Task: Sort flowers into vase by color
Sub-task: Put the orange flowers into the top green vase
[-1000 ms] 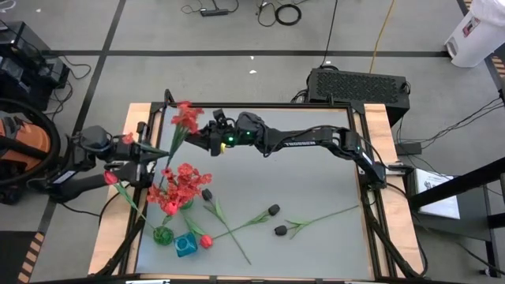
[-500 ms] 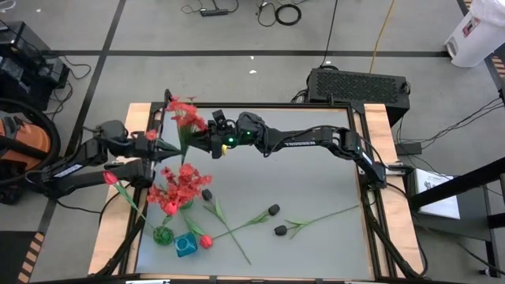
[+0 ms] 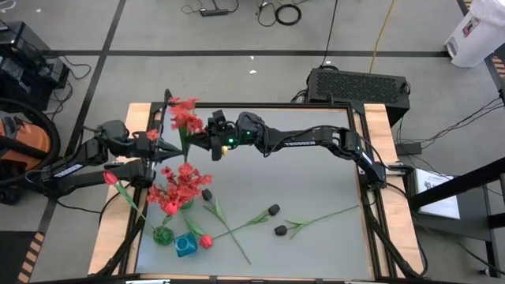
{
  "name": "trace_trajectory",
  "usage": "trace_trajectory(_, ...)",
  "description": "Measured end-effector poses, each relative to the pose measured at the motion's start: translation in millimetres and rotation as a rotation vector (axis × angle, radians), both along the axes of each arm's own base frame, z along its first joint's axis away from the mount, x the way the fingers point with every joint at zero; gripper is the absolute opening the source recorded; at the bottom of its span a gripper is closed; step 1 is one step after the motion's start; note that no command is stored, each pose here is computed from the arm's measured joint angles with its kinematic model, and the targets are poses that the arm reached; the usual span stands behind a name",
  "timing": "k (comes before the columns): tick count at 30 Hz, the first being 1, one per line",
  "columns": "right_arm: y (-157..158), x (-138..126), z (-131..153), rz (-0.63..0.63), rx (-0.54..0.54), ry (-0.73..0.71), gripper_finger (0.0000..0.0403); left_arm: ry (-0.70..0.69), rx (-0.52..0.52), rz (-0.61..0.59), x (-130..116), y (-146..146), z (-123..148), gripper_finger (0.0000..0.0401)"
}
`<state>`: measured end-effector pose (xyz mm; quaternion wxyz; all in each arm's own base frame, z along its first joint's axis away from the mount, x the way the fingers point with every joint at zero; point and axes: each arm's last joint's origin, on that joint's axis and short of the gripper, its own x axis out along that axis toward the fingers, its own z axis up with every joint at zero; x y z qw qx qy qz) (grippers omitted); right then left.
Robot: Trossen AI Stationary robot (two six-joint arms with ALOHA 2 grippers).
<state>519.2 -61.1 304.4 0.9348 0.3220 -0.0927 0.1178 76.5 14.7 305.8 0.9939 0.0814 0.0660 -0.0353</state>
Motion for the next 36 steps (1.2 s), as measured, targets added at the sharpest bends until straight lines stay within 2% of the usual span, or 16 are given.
trace_trajectory(3,0,0,0,-0.001,-0.01,0.001,0.001,0.03,-0.006,0.022,-1,0,-2,0.0024)
trace_trajectory(7,1,0,0,-0.008,-0.054,-0.013,0.0004,0.079,0.008,0.123,-10,0,1,0.0034)
trace_trajectory(13,1,0,0,-0.015,-0.082,-0.017,0.0002,0.047,0.01,0.13,-31,-7,12,0.0073)
trace_trajectory(21,7,1,0,-0.016,-0.109,-0.016,0.0001,0.09,0.001,0.158,-56,-15,11,0.0132)
trace_trajectory(28,22,2,0,0.0,-0.16,-0.027,0.0001,0.079,0.003,0.158,-61,-16,10,0.0139)
trace_trajectory(36,27,3,-1,-0.097,-0.22,-0.031,0.0,0.077,0.004,0.156,-61,-16,10,0.0139)
